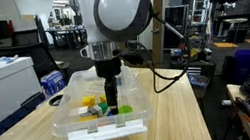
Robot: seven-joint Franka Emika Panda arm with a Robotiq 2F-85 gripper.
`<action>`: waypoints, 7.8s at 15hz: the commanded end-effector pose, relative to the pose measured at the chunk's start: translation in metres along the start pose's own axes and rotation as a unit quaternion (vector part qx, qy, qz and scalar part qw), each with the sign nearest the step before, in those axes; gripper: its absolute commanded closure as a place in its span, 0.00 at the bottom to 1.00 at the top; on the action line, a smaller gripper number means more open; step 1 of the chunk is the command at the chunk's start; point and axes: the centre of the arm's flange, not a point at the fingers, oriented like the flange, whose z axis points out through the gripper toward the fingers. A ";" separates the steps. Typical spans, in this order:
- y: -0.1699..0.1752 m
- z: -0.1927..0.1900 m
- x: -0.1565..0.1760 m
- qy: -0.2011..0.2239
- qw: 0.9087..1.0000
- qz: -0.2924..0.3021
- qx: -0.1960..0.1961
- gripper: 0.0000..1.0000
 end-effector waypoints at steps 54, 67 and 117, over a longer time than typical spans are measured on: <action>0.229 -0.188 -0.068 0.094 0.898 0.429 -0.028 0.66; 0.306 -0.141 -0.064 0.085 0.841 0.533 0.032 0.66; 0.154 -0.172 0.018 0.001 0.916 0.356 -0.185 0.00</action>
